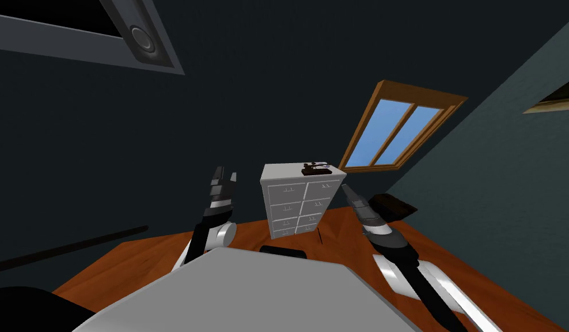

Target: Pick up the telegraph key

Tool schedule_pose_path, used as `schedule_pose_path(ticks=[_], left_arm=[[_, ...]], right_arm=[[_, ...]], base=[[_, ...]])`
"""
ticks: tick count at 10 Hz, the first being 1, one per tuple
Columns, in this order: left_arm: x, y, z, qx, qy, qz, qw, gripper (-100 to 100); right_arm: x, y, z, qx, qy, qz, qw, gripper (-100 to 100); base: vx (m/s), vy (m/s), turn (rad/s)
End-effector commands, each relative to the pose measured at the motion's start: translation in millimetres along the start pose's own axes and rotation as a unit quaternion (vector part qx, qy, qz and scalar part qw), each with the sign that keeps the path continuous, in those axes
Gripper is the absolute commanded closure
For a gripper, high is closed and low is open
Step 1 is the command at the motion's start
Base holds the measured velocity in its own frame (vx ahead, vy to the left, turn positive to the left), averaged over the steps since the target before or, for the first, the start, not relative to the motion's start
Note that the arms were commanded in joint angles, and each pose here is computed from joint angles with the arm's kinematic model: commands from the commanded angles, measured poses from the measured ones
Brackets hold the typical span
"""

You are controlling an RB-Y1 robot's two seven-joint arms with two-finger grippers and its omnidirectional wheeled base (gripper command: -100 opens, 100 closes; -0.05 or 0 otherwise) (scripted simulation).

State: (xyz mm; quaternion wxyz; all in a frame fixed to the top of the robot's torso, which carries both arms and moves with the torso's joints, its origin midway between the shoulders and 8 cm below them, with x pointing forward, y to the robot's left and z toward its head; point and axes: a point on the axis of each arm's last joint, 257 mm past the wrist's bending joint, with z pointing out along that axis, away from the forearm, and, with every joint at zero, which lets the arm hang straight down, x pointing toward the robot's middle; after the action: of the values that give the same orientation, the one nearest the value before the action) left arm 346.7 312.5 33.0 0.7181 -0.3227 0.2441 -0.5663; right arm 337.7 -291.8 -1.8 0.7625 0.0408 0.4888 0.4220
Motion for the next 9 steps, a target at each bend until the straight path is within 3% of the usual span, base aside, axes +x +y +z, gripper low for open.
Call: schedule_pose_path(ticks=[1, 5, 9], left_arm=[[0.0, 0, 0.0, 0.000, 0.000, 0.000, 1.0000, 0], [0.0, 0, 0.0, 0.000, 0.000, 0.000, 1.0000, 0], [0.0, 0, 0.0, 0.000, 0.000, 0.000, 1.0000, 0]], right_arm=[[-1, -1, -1.4, -0.004, 0.018, -0.016, 0.9997, -100], [-6, -10, -7.0, -0.014, 0.077, -0.077, 0.9939, -100], [-13, -19, -10.8, -0.027, 0.140, -0.140, 0.9799, -100]], base=[[-0.031, -0.038, -0.025], [-0.026, -0.043, -0.034], [-0.026, -0.046, -0.026]])
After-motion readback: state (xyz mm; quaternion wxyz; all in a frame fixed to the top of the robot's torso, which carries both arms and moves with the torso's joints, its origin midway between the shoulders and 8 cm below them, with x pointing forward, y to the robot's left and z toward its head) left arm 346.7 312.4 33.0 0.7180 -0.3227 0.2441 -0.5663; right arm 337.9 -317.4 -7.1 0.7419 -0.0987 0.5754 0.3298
